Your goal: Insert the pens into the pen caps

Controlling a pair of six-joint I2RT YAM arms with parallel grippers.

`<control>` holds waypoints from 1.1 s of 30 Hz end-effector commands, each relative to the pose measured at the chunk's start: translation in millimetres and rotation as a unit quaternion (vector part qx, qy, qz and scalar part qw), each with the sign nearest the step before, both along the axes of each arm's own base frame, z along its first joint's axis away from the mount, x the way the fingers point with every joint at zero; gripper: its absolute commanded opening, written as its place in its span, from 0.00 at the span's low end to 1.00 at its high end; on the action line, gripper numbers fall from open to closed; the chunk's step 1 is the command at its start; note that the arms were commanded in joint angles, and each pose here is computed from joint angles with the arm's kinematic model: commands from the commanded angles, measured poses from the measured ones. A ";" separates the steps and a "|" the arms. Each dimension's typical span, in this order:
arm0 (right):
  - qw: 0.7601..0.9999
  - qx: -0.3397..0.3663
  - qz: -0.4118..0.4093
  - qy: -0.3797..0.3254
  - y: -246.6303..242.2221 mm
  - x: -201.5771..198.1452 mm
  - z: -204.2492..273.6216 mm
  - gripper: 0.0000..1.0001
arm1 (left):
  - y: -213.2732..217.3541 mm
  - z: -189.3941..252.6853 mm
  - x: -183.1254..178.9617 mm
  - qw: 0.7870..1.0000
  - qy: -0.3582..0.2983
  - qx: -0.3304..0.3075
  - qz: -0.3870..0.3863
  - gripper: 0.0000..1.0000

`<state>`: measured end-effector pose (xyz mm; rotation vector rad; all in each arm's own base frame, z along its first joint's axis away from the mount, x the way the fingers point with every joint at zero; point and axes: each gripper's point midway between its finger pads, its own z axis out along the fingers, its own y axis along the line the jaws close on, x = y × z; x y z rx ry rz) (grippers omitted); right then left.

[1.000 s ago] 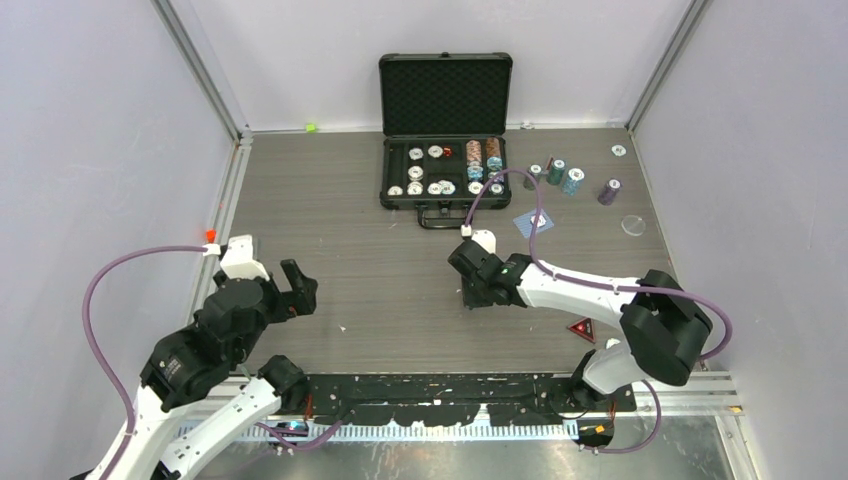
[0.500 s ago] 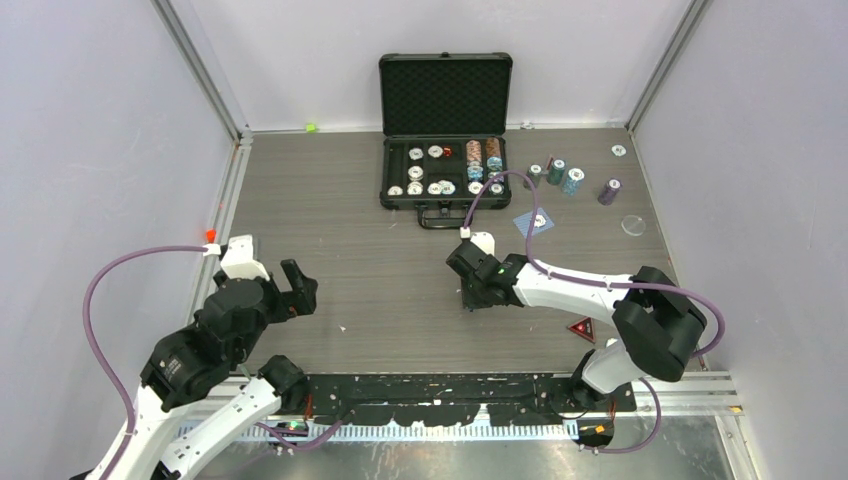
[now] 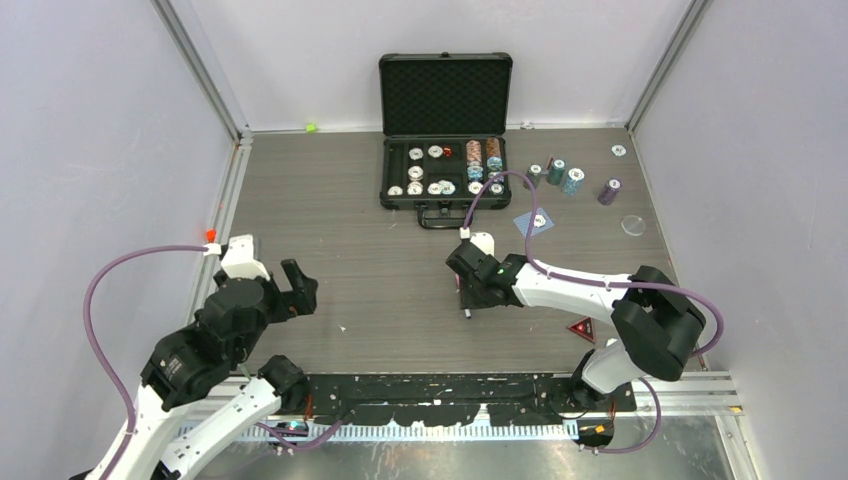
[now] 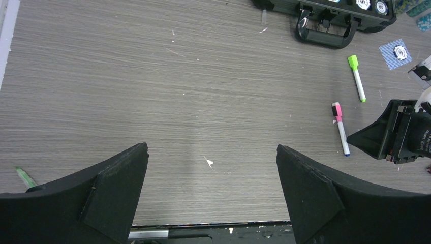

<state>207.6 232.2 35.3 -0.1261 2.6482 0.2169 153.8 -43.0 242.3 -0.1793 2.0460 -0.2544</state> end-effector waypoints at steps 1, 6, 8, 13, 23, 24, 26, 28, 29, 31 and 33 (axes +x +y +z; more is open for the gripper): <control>1.000 0.008 -0.010 -0.018 3.3 5.7 5.6 0.34 | 2.9 -2.6 3.1 1.000 0.006 0.011 0.013 1.00; 0.999 0.011 -0.008 -0.033 3.2 9.5 18.9 0.40 | 0.9 -5.9 6.3 1.000 0.017 0.021 0.015 1.00; 0.999 0.014 -0.007 -0.041 3.2 11.4 26.6 0.43 | -0.5 -8.4 8.0 0.999 0.025 0.028 0.014 1.00; 0.998 0.028 -0.003 -0.061 3.5 14.1 46.3 0.56 | -5.4 -16.6 13.4 0.997 0.050 0.049 0.013 1.00; 0.995 0.048 -0.002 -0.086 -3.5 11.3 71.1 0.72 | -7.7 -22.2 16.8 0.995 0.069 0.065 0.015 1.00; 0.995 0.050 -0.003 -0.088 -4.4 10.8 72.7 0.73 | -7.6 -21.6 16.9 0.995 0.067 0.065 0.015 1.00; 0.994 0.053 -0.004 -0.093 -5.8 10.7 75.8 0.76 | -6.6 -21.0 16.9 0.996 0.065 0.065 0.016 1.00; 0.994 0.054 -0.005 -0.097 -7.0 11.0 78.2 0.77 | -5.1 -20.6 16.9 0.996 0.063 0.066 0.020 1.00; 0.993 0.055 -0.007 -0.100 -7.3 11.6 80.0 0.78 | -3.8 -20.6 16.7 0.995 0.063 0.067 0.023 1.00; 0.993 0.057 -0.008 -0.105 -7.2 13.1 83.0 0.78 | -2.0 -20.2 16.3 0.995 0.062 0.067 0.027 1.00; 0.992 0.057 -0.009 -0.110 -6.9 15.1 86.1 0.79 | -0.8 -20.1 16.7 0.995 0.062 0.069 0.031 1.00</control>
